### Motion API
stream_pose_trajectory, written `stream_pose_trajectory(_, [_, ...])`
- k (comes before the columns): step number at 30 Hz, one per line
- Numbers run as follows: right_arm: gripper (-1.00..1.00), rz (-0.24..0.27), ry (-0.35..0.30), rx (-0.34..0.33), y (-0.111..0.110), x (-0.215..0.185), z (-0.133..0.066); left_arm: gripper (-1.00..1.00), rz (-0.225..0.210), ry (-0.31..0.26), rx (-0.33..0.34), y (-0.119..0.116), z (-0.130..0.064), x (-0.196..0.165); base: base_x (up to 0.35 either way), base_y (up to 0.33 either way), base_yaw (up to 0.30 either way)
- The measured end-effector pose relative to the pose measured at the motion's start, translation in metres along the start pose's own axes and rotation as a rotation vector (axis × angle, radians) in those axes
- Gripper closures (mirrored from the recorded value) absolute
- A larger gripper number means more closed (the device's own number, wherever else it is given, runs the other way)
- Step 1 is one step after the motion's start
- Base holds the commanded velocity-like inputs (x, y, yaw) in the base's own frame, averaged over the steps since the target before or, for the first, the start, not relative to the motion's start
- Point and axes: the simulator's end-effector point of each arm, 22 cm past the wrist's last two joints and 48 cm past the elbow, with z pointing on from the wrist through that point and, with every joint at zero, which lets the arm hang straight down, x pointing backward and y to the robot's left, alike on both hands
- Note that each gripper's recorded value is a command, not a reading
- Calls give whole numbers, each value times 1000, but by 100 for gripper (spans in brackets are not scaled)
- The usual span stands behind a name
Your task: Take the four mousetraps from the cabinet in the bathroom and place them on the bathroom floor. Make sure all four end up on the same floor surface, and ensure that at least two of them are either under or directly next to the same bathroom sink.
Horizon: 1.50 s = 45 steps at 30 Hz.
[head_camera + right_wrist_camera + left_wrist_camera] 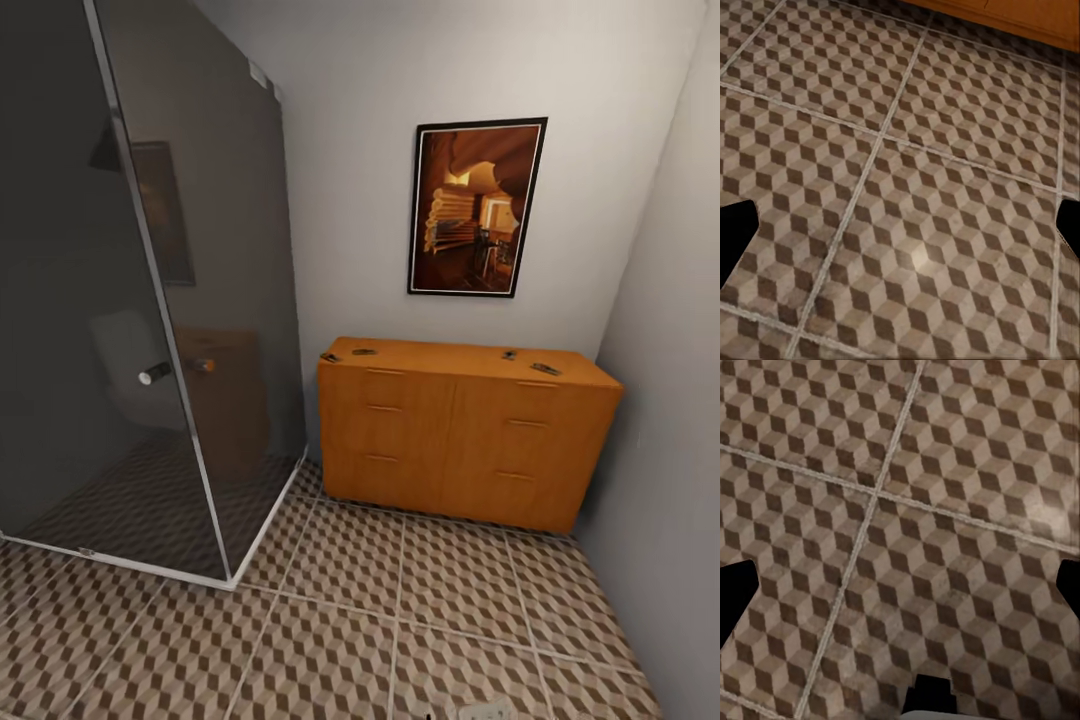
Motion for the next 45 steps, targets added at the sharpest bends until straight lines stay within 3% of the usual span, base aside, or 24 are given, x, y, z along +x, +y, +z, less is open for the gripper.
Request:
stream_pose_trajectory(18, [-100, -2, -10, 0, 0, -4, 0, -100, -2, -8, 0, 0, 0, -3, 0, -164, -167])
stream_pose_trajectory(45, [-100, -1, -10, 1, 0, -5, 0, -100, 1, 14, 0, 0, -1, 7, 0, -14, -8])
